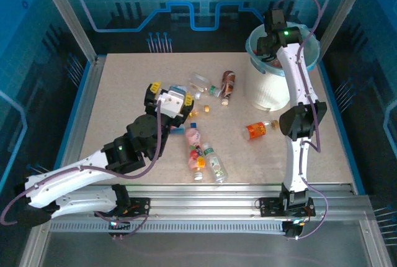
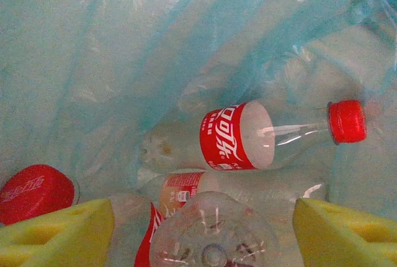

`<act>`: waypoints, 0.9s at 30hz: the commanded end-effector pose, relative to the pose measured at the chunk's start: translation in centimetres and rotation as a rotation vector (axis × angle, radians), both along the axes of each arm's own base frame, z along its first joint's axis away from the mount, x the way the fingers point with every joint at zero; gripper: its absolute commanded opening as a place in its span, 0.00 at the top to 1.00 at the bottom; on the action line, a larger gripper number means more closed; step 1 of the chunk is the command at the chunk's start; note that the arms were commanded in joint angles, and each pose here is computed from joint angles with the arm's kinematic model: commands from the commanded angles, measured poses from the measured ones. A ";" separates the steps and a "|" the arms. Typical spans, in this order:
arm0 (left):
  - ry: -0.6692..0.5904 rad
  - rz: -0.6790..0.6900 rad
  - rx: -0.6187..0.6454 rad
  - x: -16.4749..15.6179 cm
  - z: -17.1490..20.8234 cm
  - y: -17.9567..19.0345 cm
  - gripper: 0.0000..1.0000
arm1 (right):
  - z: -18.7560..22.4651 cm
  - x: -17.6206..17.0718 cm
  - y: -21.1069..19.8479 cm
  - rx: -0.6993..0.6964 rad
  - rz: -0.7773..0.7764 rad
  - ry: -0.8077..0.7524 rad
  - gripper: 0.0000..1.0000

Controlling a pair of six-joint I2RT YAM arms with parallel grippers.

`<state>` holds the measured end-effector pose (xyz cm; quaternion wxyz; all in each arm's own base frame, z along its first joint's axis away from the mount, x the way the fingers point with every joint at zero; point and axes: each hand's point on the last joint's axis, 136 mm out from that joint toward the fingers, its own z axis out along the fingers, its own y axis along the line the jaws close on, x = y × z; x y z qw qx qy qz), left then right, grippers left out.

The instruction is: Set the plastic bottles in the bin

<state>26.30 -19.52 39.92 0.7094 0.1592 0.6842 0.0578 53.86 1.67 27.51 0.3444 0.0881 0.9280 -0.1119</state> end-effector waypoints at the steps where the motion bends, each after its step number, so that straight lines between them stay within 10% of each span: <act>1: -0.020 0.004 -0.049 0.1 1.7 0.2 0.19 | 0.0 0.1 0.0 0.025 0.001 -0.004 0.22; 27: 0.545 0.156 -0.154 -0.6 -9.2 4.4 0.09 | 16.7 -7.5 7.0 0.047 0.114 -0.434 0.11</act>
